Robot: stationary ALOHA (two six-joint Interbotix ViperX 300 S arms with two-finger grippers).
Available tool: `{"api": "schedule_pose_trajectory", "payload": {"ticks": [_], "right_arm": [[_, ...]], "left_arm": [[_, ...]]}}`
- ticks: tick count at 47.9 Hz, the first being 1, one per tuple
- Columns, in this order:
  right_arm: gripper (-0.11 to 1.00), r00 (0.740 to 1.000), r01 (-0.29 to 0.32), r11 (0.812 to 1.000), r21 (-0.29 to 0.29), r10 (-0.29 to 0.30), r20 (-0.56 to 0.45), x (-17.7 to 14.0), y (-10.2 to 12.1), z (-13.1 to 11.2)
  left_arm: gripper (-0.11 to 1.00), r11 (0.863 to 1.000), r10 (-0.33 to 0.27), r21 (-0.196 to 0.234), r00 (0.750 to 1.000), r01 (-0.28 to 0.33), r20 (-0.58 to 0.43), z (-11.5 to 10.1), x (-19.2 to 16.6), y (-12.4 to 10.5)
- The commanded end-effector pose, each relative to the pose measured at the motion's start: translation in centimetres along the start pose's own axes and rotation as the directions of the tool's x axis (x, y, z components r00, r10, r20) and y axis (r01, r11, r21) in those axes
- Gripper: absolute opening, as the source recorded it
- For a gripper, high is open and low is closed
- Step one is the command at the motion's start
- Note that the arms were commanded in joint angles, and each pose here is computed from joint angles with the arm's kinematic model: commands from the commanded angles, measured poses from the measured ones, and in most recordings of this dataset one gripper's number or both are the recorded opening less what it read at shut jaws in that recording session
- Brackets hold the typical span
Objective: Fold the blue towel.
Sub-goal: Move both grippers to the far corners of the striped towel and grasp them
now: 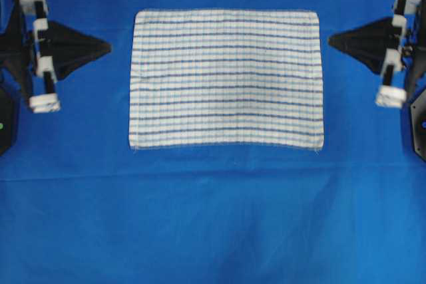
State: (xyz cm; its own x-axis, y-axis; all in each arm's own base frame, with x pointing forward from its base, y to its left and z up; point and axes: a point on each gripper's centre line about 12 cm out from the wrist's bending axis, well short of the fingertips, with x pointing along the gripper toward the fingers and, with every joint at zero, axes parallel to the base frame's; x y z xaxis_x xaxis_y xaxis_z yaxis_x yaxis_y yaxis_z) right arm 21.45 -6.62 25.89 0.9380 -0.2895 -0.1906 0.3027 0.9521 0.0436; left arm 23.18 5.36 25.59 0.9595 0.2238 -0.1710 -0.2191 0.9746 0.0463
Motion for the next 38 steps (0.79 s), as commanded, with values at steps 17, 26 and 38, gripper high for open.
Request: {"api": "schedule_pose_trajectory", "payload": {"ticks": [17, 26, 38], "right_arm": [[0.28, 0.945, 0.254, 0.965, 0.056, -0.236, -0.226, 3.6, -6.6, -3.6], [0.62, 0.889, 0.323, 0.945, 0.056, -0.282, -0.362, 5.8, -9.2, -6.8], [0.58, 0.834, 0.361, 0.931, 0.05, -0.299, -0.464, 8.1, -11.3, -10.7]], "left_arm": [[0.59, 0.981, 0.182, -0.038, 0.966, -0.192, -0.185, -4.1, 3.4, 5.2], [0.84, 0.967, 0.236, -0.033, 0.936, -0.253, -0.26, -7.9, 5.5, 7.4], [0.84, 0.948, 0.283, -0.042, 0.894, -0.316, -0.347, -12.3, 7.8, 9.9]]}}
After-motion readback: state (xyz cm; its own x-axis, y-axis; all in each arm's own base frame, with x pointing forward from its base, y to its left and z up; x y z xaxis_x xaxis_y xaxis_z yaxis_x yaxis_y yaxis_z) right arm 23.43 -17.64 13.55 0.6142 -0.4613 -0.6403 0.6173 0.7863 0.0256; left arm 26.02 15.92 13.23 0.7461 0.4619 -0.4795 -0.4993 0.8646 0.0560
